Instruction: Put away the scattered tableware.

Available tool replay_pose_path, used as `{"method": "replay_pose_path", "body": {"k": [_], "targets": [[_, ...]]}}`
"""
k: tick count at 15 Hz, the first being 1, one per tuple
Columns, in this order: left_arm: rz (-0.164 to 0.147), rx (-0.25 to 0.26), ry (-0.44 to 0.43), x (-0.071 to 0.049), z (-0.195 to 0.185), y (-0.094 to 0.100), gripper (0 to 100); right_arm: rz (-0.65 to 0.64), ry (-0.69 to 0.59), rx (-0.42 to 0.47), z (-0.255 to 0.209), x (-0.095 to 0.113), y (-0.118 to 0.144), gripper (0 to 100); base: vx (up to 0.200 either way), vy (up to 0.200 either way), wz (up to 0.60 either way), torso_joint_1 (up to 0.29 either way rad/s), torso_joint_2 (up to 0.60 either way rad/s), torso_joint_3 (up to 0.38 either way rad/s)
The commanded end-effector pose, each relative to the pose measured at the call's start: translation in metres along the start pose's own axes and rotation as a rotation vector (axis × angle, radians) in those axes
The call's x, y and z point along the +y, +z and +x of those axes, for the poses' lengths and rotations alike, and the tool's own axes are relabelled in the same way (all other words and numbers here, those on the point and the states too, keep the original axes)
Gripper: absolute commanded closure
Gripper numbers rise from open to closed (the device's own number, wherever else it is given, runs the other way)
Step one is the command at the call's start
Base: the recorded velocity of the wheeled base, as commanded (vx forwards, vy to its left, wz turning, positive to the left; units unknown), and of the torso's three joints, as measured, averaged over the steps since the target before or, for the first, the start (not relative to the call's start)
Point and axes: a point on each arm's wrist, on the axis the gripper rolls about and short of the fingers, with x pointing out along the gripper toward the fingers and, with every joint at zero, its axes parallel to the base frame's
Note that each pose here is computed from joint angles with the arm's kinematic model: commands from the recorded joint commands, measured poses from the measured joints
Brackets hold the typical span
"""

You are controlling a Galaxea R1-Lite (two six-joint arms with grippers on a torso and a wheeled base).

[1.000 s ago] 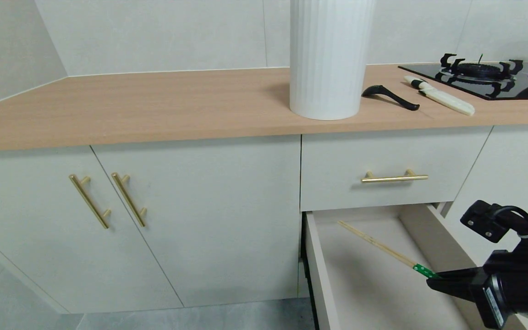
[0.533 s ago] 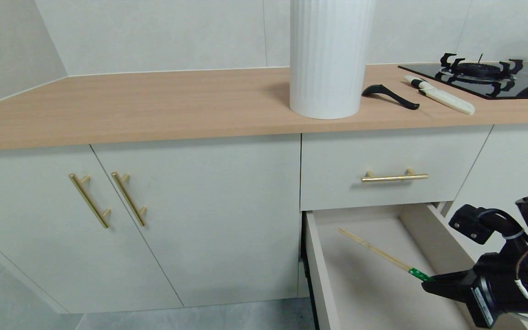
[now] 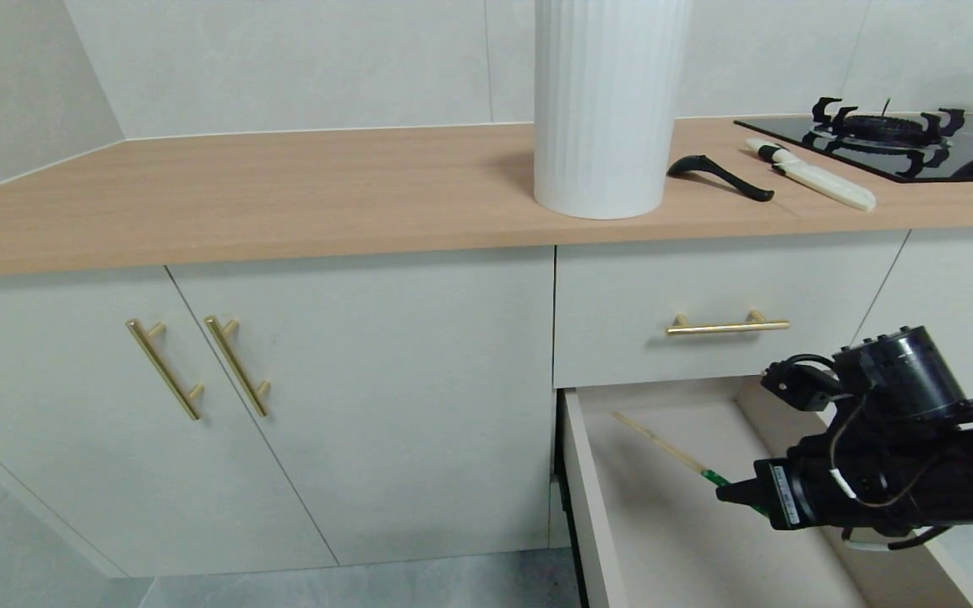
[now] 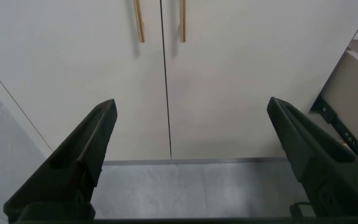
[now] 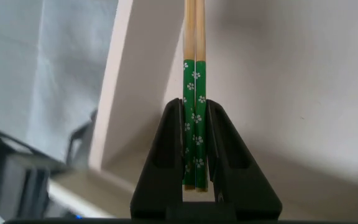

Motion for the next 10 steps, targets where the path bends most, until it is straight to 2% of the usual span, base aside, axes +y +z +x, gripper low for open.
{"method": "replay_pose_path", "body": {"k": [1, 5, 7, 10], "targets": [[0.000, 0.000, 0.001, 0.000, 0.000, 0.000, 0, 0.059, -0.034, 0.047, 0.043, -0.009, 0.001, 100, 0.000, 0.000, 0.00, 0.000, 0.00, 0.000], [0.000, 0.000, 0.001, 0.000, 0.000, 0.000, 0, 0.118, -0.156, -0.033, 0.093, -0.024, -0.003, 100, 0.000, 0.000, 0.00, 0.000, 0.00, 0.000], [0.000, 0.000, 0.001, 0.000, 0.000, 0.000, 0, 0.153, -0.168, -0.072, 0.111, -0.029, -0.007, 100, 0.000, 0.000, 0.00, 0.000, 0.00, 0.000], [0.000, 0.000, 0.001, 0.000, 0.000, 0.000, 0, 0.146, -0.160, -0.077, 0.123, -0.030, -0.015, 100, 0.000, 0.000, 0.00, 0.000, 0.00, 0.000]]}}
